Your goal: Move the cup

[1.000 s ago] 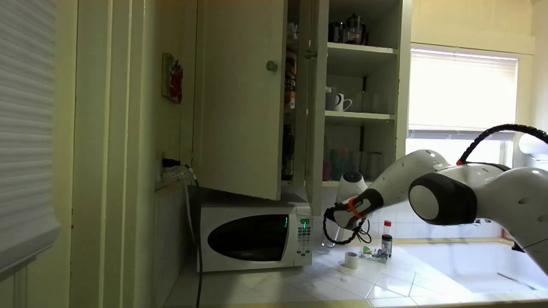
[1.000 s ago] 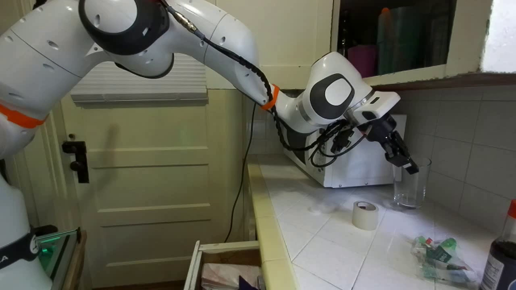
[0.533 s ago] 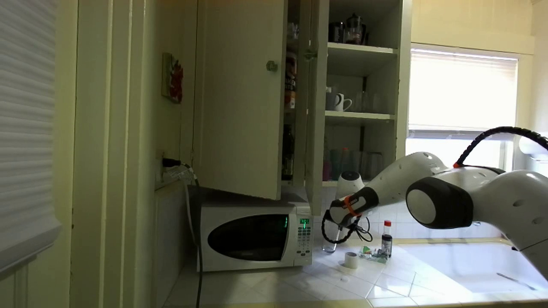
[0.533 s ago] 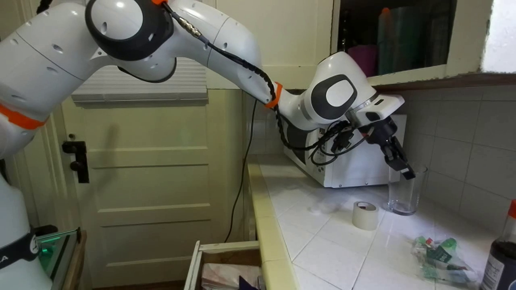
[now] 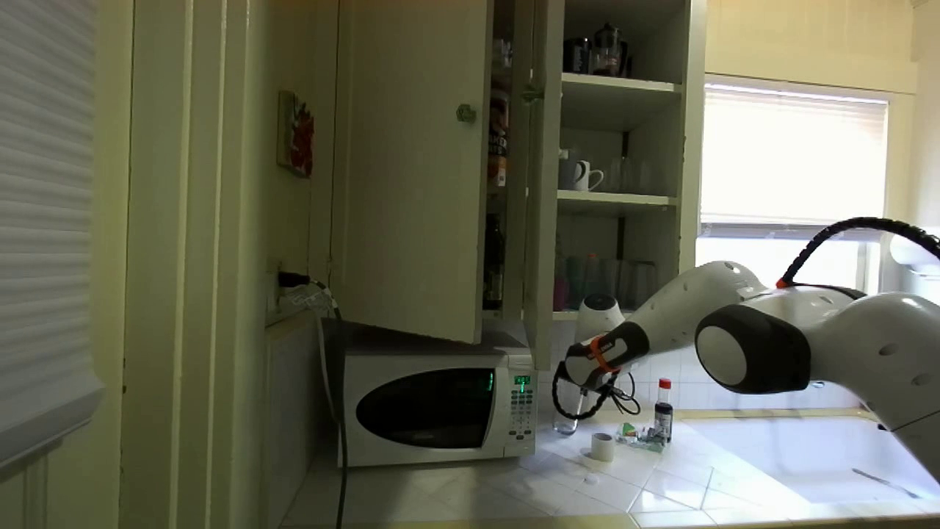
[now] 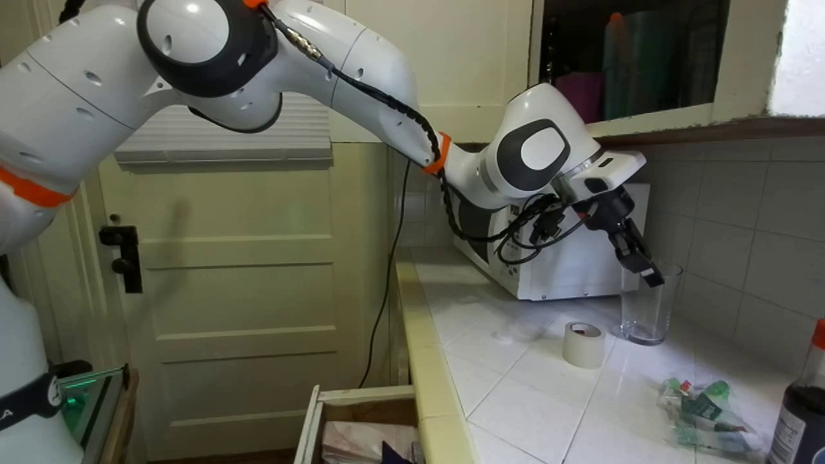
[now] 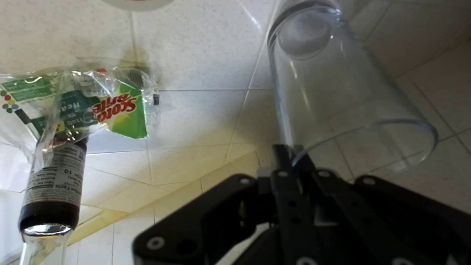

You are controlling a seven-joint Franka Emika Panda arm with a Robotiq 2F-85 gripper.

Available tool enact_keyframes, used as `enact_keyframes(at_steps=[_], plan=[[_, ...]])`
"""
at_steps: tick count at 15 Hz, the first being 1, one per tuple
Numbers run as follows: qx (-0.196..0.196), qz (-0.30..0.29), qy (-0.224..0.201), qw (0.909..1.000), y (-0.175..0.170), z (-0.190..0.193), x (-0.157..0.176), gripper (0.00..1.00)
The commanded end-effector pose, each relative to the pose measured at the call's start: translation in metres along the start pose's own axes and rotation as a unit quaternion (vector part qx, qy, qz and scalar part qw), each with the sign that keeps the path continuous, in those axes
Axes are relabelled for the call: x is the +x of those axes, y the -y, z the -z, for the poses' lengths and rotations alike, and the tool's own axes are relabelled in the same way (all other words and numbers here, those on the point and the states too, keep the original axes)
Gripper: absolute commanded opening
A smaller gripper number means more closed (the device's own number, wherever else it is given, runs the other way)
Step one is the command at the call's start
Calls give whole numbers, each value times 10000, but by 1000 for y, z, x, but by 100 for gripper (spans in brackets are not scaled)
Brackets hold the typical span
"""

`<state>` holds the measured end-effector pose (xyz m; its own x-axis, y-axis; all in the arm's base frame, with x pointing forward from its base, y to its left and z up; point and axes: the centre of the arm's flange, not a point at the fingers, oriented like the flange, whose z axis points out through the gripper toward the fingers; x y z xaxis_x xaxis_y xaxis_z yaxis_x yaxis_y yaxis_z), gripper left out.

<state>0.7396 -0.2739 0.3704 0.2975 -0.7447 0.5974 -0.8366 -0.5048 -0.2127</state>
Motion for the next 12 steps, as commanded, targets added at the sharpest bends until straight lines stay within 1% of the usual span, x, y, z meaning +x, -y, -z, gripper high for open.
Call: enact_keyframes(at_steps=[1,7,12], plan=[[-59,-24,-199,9998,-3,32,0,2],[-4,73,-405,9992,-10,61,-16,2],[-102,147,-194,9997,-13,69,-25,2]])
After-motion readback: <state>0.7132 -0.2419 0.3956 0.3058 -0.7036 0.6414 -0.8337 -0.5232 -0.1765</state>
